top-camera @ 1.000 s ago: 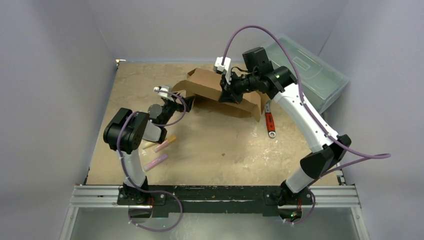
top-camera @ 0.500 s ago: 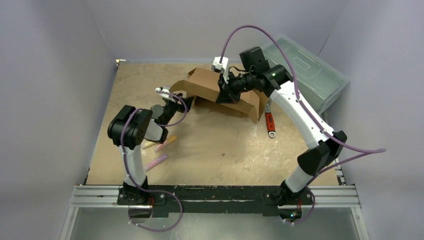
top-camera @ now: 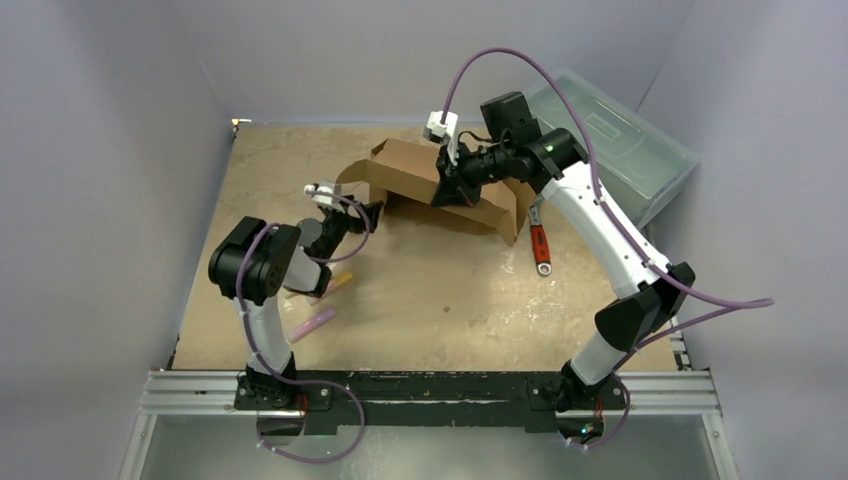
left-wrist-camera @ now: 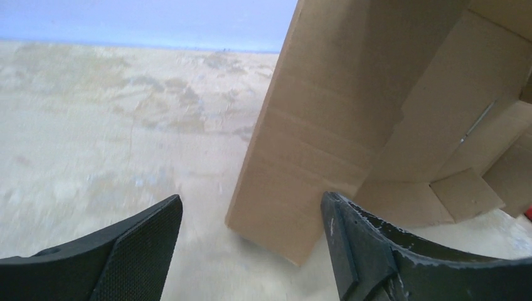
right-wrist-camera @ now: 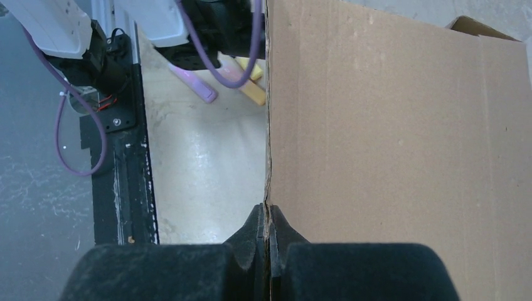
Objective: Fold the paper box
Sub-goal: Fold the paper box at the center of the board.
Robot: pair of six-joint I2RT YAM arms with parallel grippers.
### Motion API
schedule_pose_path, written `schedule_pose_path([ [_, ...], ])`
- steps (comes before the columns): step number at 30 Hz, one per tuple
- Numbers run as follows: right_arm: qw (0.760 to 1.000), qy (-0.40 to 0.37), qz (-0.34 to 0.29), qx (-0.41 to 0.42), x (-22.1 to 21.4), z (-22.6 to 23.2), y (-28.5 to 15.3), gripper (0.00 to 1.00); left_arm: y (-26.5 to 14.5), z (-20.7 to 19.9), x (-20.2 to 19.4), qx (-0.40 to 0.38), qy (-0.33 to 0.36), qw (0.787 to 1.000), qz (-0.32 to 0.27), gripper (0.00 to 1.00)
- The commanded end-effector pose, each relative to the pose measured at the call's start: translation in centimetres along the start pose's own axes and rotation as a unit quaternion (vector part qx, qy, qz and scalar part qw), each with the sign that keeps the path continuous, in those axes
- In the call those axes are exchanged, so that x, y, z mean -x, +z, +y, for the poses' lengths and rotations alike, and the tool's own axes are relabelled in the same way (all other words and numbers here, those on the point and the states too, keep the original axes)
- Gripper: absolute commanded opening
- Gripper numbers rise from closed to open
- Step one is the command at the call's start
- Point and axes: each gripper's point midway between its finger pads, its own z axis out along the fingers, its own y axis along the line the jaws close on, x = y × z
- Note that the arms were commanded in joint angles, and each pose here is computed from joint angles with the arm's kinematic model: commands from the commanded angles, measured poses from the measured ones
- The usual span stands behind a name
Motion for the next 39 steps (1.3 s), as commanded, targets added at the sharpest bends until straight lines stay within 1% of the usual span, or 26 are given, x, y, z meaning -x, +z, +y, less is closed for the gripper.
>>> schedule_pose_path([
  [1, 0.999, -0.027, -0.034, -0.015, 2.0, 0.5, -1.4, 0.00, -3.3, -1.8, 7.5, -0.009, -0.015, 0.992, -0.125, 0.83],
  [5, 0.999, -0.019, -0.031, -0.018, 1.7, 0.0, -1.0, 0.00, -6.4, -1.8, 6.6, 0.021, -0.074, 0.993, -0.089, 0.83],
  [9, 0.999, -0.013, -0.035, -0.019, 1.9, 0.1, -1.1, 0.00, -8.7, -2.0, 6.5, 0.043, -0.087, 0.992, -0.075, 0.83],
  [11, 0.999, -0.011, -0.039, -0.017, 2.1, 0.2, -1.1, 0.00, -8.9, -2.1, 5.8, 0.061, -0.062, 0.995, -0.051, 0.83],
  [13, 0.999, -0.006, -0.044, -0.013, 2.3, 0.3, -1.1, 0.00, -8.2, -2.4, 4.9, 0.086, -0.006, 0.996, -0.013, 0.84],
  [15, 0.999, -0.002, -0.046, -0.008, 2.4, 0.4, -1.0, 0.00, -7.5, -2.7, 4.3, 0.116, 0.044, 0.992, 0.019, 0.85],
  [19, 0.999, 0.003, -0.047, -0.002, 2.4, 0.4, -0.8, 0.00, -5.6, -1.9, 4.5, 0.161, 0.060, 0.984, 0.039, 0.85],
  [24, 0.999, 0.006, -0.048, 0.006, 2.4, 0.4, -0.6, 0.00, -3.5, -1.7, 3.7, 0.170, 0.041, 0.984, 0.033, 0.82],
  [28, 0.999, 0.008, -0.048, 0.010, 2.3, 0.5, -0.5, 0.00, -1.5, -2.9, 3.2, 0.138, 0.027, 0.990, 0.012, 0.70],
  [30, 0.999, 0.009, -0.049, 0.010, 2.4, 0.4, -0.6, 0.00, -1.2, -3.5, 2.5, 0.130, 0.025, 0.991, 0.012, 0.68],
  [32, 0.999, 0.009, -0.050, 0.010, 2.4, 0.4, -0.7, 0.00, -1.6, -4.0, 2.5, 0.126, 0.022, 0.992, 0.001, 0.68],
  [37, 0.998, 0.014, -0.056, 0.007, 2.7, 0.0, -1.0, 0.00, -5.1, -3.5, 2.7, 0.134, 0.002, 0.990, -0.042, 0.70],
  [39, 0.998, 0.018, -0.057, 0.007, 2.7, -0.1, -1.0, 0.00, -6.2, -3.4, 2.3, 0.131, 0.006, 0.990, -0.045, 0.71],
])
